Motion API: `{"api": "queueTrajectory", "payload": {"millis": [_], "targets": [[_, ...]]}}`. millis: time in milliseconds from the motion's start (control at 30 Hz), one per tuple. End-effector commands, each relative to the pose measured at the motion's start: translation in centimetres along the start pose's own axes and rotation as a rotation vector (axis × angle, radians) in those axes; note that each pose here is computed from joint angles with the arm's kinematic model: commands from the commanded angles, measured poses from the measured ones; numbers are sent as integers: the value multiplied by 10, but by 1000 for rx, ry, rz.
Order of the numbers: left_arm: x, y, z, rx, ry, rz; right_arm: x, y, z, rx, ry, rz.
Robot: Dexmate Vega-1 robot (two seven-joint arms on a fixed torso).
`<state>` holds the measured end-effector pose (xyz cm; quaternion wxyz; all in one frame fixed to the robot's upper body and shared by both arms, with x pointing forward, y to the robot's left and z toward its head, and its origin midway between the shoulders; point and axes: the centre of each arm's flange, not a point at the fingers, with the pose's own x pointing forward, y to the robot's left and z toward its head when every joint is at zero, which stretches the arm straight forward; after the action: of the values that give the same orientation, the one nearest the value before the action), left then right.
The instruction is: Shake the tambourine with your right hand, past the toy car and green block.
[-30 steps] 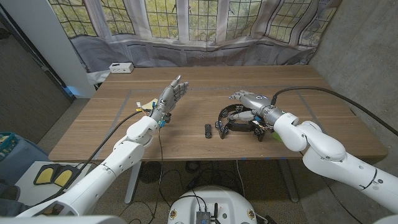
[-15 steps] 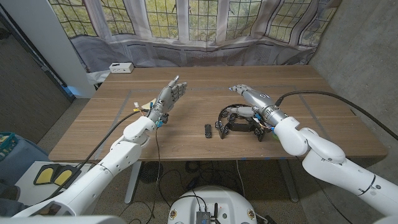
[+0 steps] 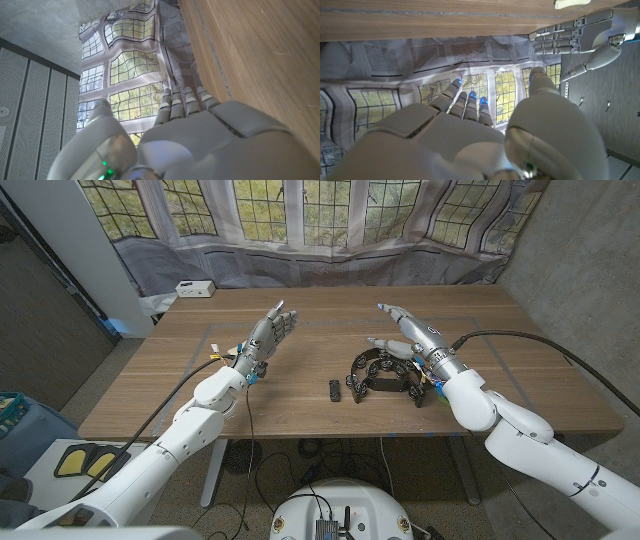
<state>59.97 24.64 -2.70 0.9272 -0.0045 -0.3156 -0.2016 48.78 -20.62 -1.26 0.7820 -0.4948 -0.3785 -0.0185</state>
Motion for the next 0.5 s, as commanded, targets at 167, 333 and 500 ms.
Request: {"api": "queueTrajectory", "payload": {"millis": [167,333,500], "targets": [[-1,-6,12,24,-13,-54,1,-7,-26,398,-14,-62],[-1,-4,21,31,-34,-80,0,-8,-32,503,-12,-112],[-2,-1,22,32,-39,-86,3,-6,-41,600,-2,-149]]}}
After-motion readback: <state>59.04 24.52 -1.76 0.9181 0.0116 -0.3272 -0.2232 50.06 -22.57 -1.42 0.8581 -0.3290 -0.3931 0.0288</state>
